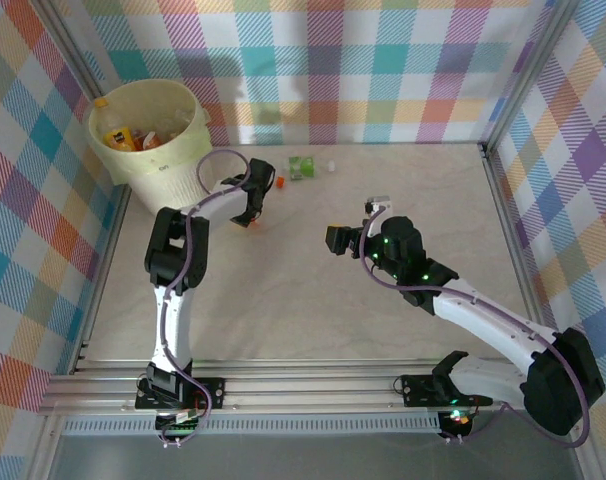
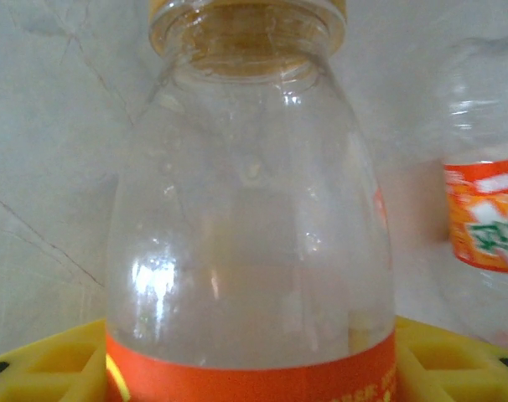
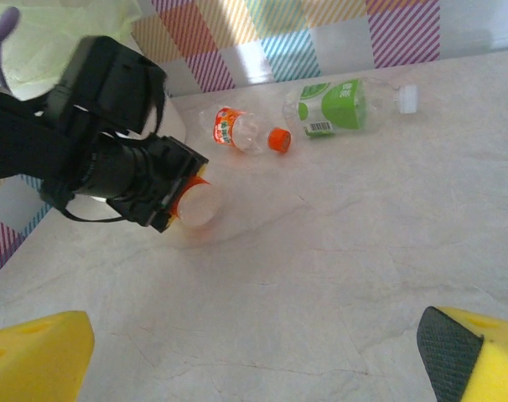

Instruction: Put the plastic bottles in the bin

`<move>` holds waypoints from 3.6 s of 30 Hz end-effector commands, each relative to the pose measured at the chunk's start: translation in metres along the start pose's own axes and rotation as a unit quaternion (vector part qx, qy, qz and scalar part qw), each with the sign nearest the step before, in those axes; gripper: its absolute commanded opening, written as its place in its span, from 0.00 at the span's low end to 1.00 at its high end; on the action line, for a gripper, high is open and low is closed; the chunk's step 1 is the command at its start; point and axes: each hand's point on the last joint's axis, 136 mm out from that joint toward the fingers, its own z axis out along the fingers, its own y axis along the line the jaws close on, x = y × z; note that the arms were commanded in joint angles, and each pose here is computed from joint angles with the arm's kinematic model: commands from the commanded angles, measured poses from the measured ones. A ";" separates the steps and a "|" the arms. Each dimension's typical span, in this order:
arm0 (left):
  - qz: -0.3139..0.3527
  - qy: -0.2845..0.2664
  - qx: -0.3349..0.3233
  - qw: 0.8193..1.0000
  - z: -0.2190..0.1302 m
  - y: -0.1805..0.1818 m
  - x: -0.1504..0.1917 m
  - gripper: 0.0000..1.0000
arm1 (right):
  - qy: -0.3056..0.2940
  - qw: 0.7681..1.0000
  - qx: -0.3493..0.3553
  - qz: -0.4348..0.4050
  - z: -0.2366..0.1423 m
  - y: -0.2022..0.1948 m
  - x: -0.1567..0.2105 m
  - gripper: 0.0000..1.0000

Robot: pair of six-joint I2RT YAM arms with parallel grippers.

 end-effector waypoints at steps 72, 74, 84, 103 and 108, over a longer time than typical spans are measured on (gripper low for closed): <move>0.057 -0.212 0.113 0.969 -0.196 -0.044 -0.320 0.93 | 0.017 0.999 -0.036 0.016 0.020 0.018 -0.001 1.00; 0.056 -0.210 0.117 0.969 -0.200 -0.044 -0.319 1.00 | 0.015 0.999 -0.037 0.013 0.020 0.019 -0.002 1.00; 0.057 -0.209 0.137 0.967 -0.217 -0.046 -0.320 1.00 | 0.019 0.999 -0.041 0.013 0.024 0.020 -0.001 1.00; 0.140 -0.114 0.290 0.940 -0.277 -0.079 -0.226 1.00 | 0.029 0.999 0.005 0.041 0.050 -0.001 -0.003 1.00; 0.158 -0.014 0.393 0.906 -0.281 -0.078 -0.164 1.00 | 0.060 0.998 0.003 0.026 0.077 -0.013 -0.006 1.00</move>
